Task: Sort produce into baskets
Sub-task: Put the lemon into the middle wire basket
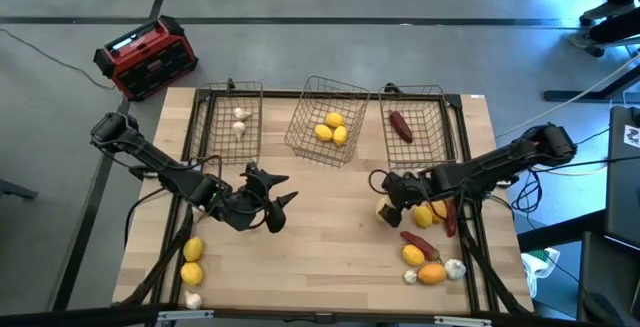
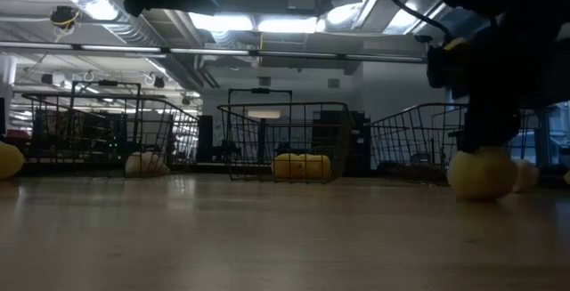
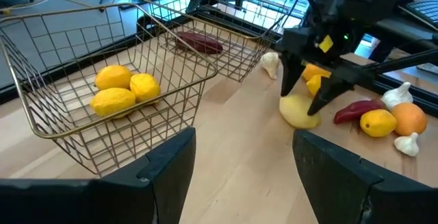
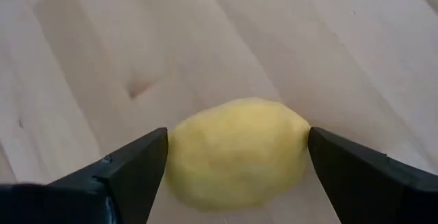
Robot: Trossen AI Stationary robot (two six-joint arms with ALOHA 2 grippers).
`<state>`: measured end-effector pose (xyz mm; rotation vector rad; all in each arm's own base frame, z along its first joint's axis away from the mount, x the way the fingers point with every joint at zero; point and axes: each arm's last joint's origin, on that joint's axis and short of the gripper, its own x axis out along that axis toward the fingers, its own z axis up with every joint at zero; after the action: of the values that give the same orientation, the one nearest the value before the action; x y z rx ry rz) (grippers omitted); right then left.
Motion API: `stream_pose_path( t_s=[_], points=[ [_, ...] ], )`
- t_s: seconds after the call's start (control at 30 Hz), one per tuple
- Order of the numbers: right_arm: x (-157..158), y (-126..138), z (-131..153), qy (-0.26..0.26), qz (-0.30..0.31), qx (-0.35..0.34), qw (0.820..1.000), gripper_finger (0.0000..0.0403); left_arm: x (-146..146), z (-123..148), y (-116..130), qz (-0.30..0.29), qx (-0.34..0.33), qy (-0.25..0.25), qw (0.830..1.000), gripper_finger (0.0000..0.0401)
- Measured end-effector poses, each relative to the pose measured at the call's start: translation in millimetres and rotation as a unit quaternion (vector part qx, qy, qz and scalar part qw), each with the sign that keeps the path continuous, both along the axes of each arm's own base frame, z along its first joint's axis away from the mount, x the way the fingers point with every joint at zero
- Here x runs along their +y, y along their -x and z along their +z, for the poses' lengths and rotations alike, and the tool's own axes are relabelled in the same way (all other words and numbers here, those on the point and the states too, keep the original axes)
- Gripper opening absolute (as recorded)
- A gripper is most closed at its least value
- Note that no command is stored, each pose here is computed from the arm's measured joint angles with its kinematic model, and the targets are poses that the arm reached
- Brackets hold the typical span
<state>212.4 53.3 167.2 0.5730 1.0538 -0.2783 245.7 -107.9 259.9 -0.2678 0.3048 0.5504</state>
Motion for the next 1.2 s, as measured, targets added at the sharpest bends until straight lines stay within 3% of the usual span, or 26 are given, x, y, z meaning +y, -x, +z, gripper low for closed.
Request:
stream_pose_path(
  t_s=[0.23, 0.47, 0.7, 0.9, 1.1, 1.2],
  points=[
    [1, -10, 36, 0.082, 0.108, -0.009, 0.991, 0.0349, 0, 0, 0, -0.001, 0.0, 0.001, 1.0, 0.0241],
    [5, -13, 53, 0.134, 0.278, -0.015, 0.951, 0.0349, 0, 0, 0, -0.001, 0.001, 0.0, 1.0, 0.0241],
    [5, -18, 44, 0.173, 0.341, -0.002, 0.924, 0.0349, 0, 0, 0, -0.001, 0.001, 0.001, 1.0, 0.0241],
    [7, -15, 41, 0.149, 0.407, 0.013, 0.901, 0.0349, 0, 0, 0, -0.002, 0.003, -0.001, 1.0, 0.0241],
    [7, -13, 40, 0.146, 0.426, 0.019, 0.893, 0.0349, 0, -1, 1, -0.002, 0.004, -0.002, 1.0, 0.0241],
    [8, -13, 40, 0.156, 0.453, 0.014, 0.878, 0.0349, 0, -1, 1, -0.002, 0.004, -0.002, 1.0, 0.0241]
  ],
)
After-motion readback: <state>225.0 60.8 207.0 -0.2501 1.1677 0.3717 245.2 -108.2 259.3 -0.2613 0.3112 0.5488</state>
